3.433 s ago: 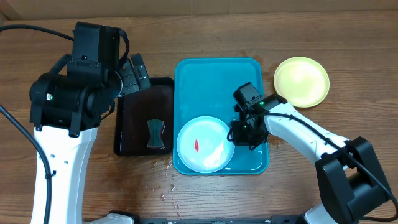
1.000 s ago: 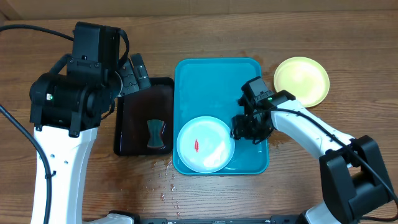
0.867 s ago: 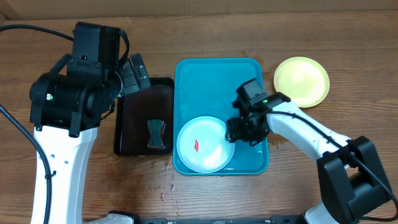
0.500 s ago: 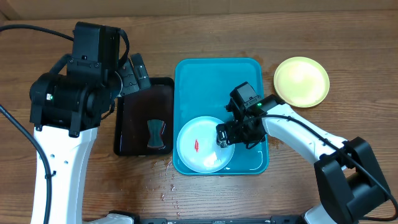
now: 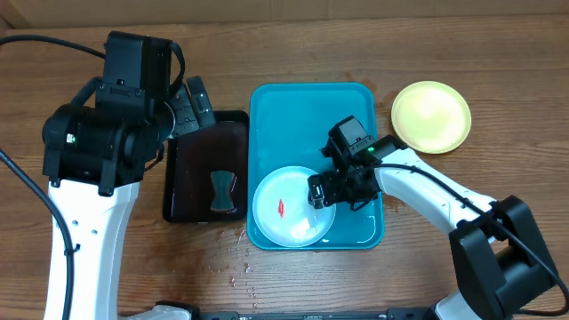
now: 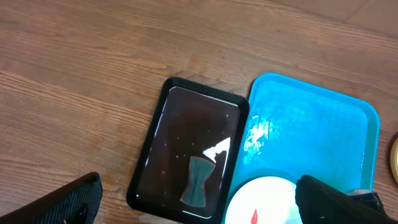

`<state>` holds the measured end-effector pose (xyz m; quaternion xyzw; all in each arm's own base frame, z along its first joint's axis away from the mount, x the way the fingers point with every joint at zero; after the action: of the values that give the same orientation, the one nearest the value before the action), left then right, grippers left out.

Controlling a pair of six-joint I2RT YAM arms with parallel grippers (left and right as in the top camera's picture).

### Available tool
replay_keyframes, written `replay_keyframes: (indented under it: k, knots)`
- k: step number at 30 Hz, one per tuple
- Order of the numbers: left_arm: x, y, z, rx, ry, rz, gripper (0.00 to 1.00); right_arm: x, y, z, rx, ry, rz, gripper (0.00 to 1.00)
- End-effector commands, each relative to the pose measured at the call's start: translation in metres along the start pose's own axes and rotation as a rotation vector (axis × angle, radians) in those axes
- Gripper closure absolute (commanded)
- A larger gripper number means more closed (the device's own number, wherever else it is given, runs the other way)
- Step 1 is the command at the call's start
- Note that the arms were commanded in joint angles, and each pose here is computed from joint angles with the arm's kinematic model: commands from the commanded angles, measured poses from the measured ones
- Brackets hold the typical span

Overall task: Clean dirty plates on tray and stack at the side
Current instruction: 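Drag the white plate up and right across the blue tray with the right gripper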

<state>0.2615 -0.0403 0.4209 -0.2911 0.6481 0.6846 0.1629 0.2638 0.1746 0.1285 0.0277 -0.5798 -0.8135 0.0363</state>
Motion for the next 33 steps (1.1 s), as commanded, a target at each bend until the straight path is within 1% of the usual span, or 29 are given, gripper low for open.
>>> replay_keyframes:
  k: [1,5,6,7,9,10,12,17,20,21,23,27,33]
  knots:
    - [0.000,0.005,-0.001,0.017,-0.001,-0.014,0.00,-0.004,0.002,0.001,0.011,0.008,-0.017,0.00]
    - [0.000,0.005,-0.001,0.017,-0.002,-0.014,0.00,-0.004,0.001,-0.001,0.020,0.006,-0.016,0.00]
    - [0.000,0.005,-0.001,0.017,-0.002,-0.014,0.00,-0.004,0.001,-0.001,0.024,0.005,-0.016,0.18]
    - [0.000,0.005,-0.001,0.017,-0.002,-0.014,0.00,-0.003,0.001,-0.002,0.029,0.004,-0.017,0.43]
    - [0.000,0.005,-0.001,0.017,-0.001,-0.014,0.00,-0.002,-0.001,-0.004,0.042,0.002,-0.015,0.79]
    - [0.000,0.005,-0.001,0.017,-0.001,-0.014,0.00,-0.001,-0.002,-0.004,0.043,0.001,-0.011,0.81]
    - [0.000,0.005,-0.001,0.017,-0.001,-0.014,0.00,0.002,-0.005,-0.007,0.049,-0.001,0.000,0.80]
    - [0.000,0.005,-0.001,0.017,-0.001,-0.014,0.00,0.010,-0.015,-0.014,0.060,-0.006,0.013,0.74]
    - [0.000,0.005,-0.001,0.017,-0.002,-0.014,0.00,0.012,-0.019,-0.017,0.066,-0.005,0.008,0.75]
    - [0.000,0.005,-0.001,0.017,-0.002,-0.014,0.00,0.012,-0.019,-0.018,0.070,-0.006,0.009,0.78]
    - [0.000,0.005,-0.001,0.017,-0.002,-0.014,0.00,0.012,-0.019,-0.018,0.070,-0.006,0.008,0.95]
    - [0.000,0.005,-0.001,0.017,-0.001,-0.014,0.00,0.007,-0.017,-0.017,0.077,-0.007,-0.023,0.96]
    - [0.000,0.005,-0.001,0.017,-0.001,-0.014,0.00,-0.023,0.001,-0.025,0.092,-0.091,-0.163,0.96]
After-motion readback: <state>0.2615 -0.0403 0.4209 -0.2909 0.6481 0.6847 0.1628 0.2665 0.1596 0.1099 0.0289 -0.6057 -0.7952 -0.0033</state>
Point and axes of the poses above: each gripper's point midway between its finger pads, its own y axis back along the fingers, its own z axis along the line the jaws close on, x = y × z, the point moved 10 cm from there along y, back along the fingers, and after that the axes turned 8 degrees about -y, right-handed, at the moved point
